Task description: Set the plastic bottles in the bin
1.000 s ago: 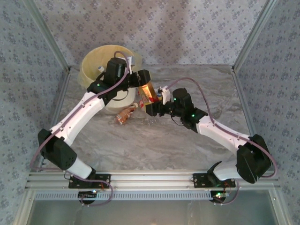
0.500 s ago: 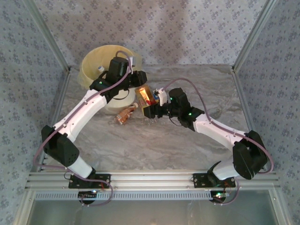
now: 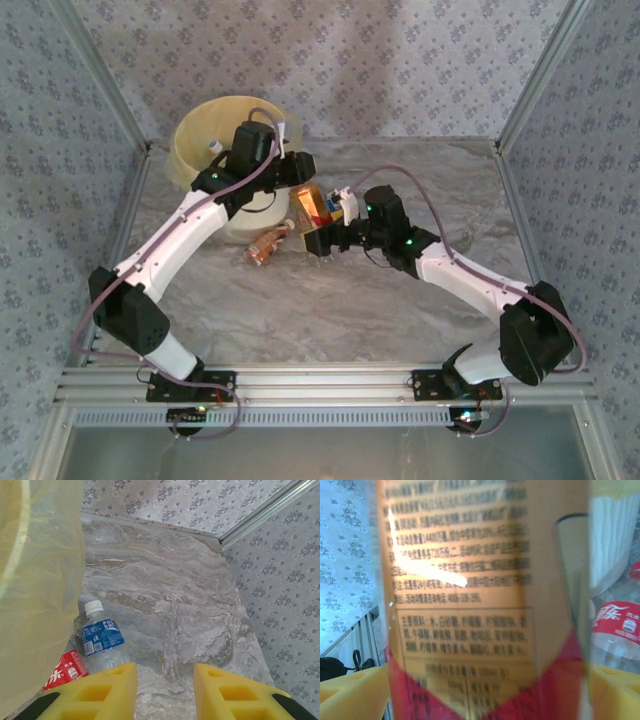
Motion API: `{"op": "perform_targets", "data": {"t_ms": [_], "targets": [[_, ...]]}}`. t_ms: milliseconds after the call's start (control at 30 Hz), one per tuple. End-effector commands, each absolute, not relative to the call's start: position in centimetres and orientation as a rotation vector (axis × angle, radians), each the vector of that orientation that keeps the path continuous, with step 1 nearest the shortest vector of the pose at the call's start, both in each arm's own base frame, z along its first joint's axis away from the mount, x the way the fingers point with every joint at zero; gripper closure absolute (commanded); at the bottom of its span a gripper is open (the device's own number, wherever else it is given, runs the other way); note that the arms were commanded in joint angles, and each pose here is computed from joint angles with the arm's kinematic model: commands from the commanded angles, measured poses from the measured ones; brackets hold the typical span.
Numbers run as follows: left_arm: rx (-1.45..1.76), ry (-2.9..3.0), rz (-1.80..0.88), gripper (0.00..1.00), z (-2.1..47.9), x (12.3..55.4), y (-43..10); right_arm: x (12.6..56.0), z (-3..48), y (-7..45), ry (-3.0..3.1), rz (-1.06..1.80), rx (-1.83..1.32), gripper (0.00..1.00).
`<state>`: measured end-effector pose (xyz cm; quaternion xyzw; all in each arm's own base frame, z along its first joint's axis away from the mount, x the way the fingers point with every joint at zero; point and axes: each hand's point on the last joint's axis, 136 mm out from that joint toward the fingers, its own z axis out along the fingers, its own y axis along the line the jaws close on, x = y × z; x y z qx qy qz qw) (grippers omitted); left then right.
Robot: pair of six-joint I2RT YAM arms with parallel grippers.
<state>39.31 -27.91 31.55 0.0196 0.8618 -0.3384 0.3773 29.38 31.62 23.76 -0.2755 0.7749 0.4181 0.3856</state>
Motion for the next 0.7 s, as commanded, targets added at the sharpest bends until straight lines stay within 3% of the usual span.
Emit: {"op": "perform_targets", "data": {"t_ms": [0, 333, 667], "targets": [[0.073, 2.172, -0.890, 0.73, 32.8, 39.6, -28.2, 28.6, 26.2, 29.9, 1.927, 1.066, -0.726, 0.00], [0.073, 2.169, -0.892, 0.74, 32.9, 39.7, -28.2, 27.9, 28.1, 25.6, 1.877, 1.042, -0.669, 0.00], [0.115, 2.109, -0.910, 0.73, 35.5, 39.5, -28.2, 32.3, 28.0, 18.6, 1.847, 0.755, -0.269, 0.00]]}}
